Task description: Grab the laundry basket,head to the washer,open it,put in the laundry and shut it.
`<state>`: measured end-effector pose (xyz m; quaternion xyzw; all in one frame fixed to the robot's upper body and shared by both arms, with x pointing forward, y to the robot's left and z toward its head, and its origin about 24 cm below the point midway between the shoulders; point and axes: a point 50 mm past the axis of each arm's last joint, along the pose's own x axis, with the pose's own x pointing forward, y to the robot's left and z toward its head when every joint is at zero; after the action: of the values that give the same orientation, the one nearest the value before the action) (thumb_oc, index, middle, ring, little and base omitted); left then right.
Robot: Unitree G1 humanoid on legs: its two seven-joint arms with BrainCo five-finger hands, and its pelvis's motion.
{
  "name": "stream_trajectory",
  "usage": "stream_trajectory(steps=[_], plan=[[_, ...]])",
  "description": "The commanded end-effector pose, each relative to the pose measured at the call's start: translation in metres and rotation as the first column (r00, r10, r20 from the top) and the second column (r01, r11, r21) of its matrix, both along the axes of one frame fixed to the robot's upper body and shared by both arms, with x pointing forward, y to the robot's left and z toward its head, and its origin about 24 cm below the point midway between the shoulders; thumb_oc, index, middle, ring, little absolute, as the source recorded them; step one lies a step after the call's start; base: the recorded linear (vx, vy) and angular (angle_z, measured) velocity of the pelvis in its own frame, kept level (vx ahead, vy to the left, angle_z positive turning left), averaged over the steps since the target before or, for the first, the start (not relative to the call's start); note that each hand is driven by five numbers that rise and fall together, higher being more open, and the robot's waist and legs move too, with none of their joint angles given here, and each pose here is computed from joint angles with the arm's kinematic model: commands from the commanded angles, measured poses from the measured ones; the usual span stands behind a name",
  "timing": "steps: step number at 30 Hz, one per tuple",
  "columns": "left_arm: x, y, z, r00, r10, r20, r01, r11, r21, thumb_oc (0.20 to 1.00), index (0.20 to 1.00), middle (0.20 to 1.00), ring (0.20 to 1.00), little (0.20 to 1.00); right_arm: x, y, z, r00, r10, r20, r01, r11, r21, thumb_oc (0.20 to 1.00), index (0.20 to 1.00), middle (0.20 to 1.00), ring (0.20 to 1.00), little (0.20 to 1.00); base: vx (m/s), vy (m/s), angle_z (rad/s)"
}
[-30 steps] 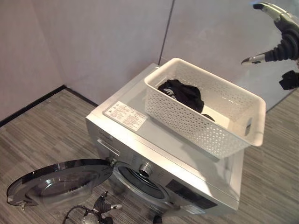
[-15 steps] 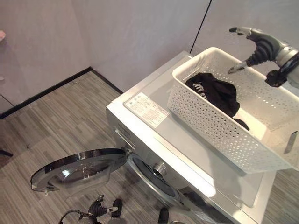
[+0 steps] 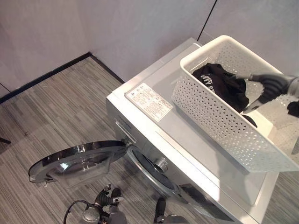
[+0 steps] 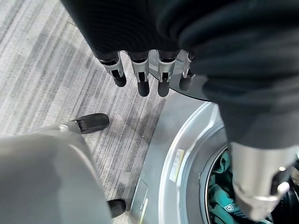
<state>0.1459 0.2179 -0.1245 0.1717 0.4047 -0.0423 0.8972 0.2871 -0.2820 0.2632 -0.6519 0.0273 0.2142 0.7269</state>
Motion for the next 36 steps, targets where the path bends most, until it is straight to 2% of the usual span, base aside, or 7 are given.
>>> stream_trajectory(steps=[1, 15, 16, 17, 20, 27, 36], plan=[[0.013, 0.005, 0.009, 0.996, -0.062, 0.056, 0.061, 0.998, 0.031, 1.0, 1.0, 1.0, 1.0, 1.0, 0.008, 0.008, 0.02, 0.997, 0.021, 0.07, -0.022, 1.0, 0.022, 1.0, 1.0, 1.0, 1.0, 1.0, 0.0, 0.0, 0.0], [0.01, 0.006, 0.007, 0.998, -0.005, 0.066, 0.005, 1.0, 0.003, 1.0, 1.0, 1.0, 1.0, 1.0, 0.04, -0.003, -0.008, 0.997, -0.066, 0.031, 0.069, 0.992, -0.106, 1.0, 1.0, 1.0, 1.0, 1.0, -0.03, -0.011, 0.05], [0.01, 0.005, 0.006, 0.998, -0.004, 0.065, 0.005, 1.0, -0.001, 1.0, 1.0, 1.0, 1.0, 1.0, 0.039, -0.001, -0.018, 0.998, -0.054, -0.019, 0.052, 0.991, -0.121, 0.677, 0.677, 0.677, 0.677, 0.677, 0.0, 0.0, 0.0], [0.011, 0.0, 0.006, 0.998, -0.001, 0.068, 0.003, 1.0, -0.022, 1.0, 1.0, 1.0, 1.0, 1.0, 0.034, 0.007, -0.045, 0.988, -0.027, -0.155, 0.009, 0.993, -0.115, 0.2, 0.2, 0.2, 0.2, 0.2, 0.0, 0.0, 0.0], [0.015, -0.003, 0.008, 0.997, 0.0, 0.082, 0.003, 0.999, -0.035, 1.0, 1.0, 1.0, 1.0, 1.0, 0.031, 0.009, -0.058, 0.976, -0.02, -0.217, 0.004, 0.997, -0.074, 0.2, 0.2, 0.2, 0.2, 0.2, 0.0, 0.002, -0.04], [0.02, -0.005, 0.009, 0.995, -0.009, 0.096, 0.011, 1.0, -0.025, 1.0, 1.0, 1.0, 1.0, 1.0, 0.03, 0.012, -0.045, 0.993, 0.013, -0.116, -0.011, 1.0, 0.02, 0.2, 0.2, 0.2, 0.2, 0.2, 0.0, 0.002, -0.01], [0.016, -0.001, 0.009, 0.996, -0.006, 0.09, 0.008, 1.0, -0.018, 1.0, 1.0, 1.0, 1.0, 1.0, 0.019, 0.01, 0.013, 0.979, 0.029, 0.201, -0.061, 0.986, 0.157, 0.2, 0.2, 0.2, 0.2, 0.2, 0.03, 0.01, -0.04]])
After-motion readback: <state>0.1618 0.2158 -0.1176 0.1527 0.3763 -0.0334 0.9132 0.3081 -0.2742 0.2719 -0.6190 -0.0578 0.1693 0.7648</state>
